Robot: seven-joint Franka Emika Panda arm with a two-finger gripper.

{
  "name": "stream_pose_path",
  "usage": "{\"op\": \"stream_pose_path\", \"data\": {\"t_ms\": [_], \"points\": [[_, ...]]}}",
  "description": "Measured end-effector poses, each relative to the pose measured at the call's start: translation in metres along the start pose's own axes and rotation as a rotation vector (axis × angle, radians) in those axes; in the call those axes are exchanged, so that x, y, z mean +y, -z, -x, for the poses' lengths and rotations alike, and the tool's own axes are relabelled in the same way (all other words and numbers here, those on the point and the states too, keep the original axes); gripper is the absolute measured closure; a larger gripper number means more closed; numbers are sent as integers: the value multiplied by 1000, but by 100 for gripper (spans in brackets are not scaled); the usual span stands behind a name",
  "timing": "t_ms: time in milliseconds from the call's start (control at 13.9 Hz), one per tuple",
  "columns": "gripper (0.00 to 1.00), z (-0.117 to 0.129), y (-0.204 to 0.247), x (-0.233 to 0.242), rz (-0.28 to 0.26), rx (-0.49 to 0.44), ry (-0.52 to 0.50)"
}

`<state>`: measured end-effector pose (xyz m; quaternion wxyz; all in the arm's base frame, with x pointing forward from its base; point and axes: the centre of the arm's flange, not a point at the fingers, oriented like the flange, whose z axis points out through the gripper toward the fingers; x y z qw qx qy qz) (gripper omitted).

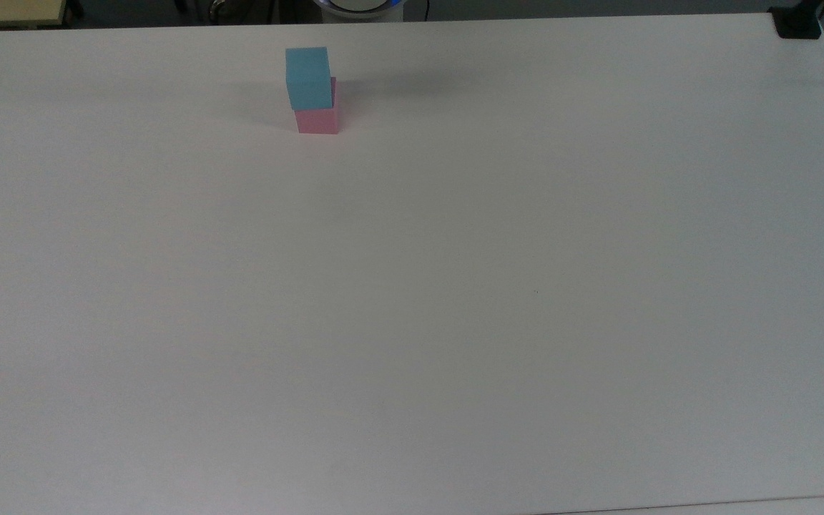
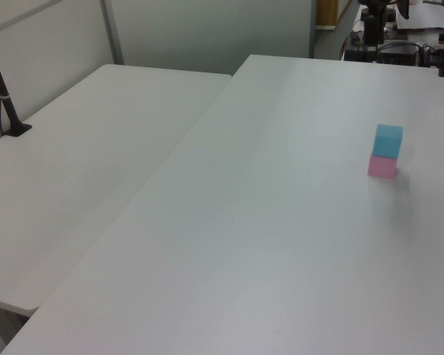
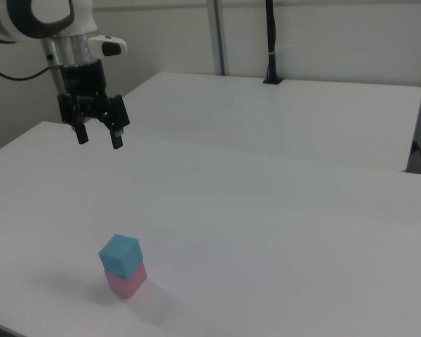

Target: Put blue cube on pink cube

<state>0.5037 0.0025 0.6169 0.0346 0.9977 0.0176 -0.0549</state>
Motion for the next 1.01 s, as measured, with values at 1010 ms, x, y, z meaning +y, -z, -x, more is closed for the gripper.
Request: {"op": "stream_pose_path", "data": {"t_ms": [1010], "points": [[0, -41, 11, -19, 6, 90, -110]]}}
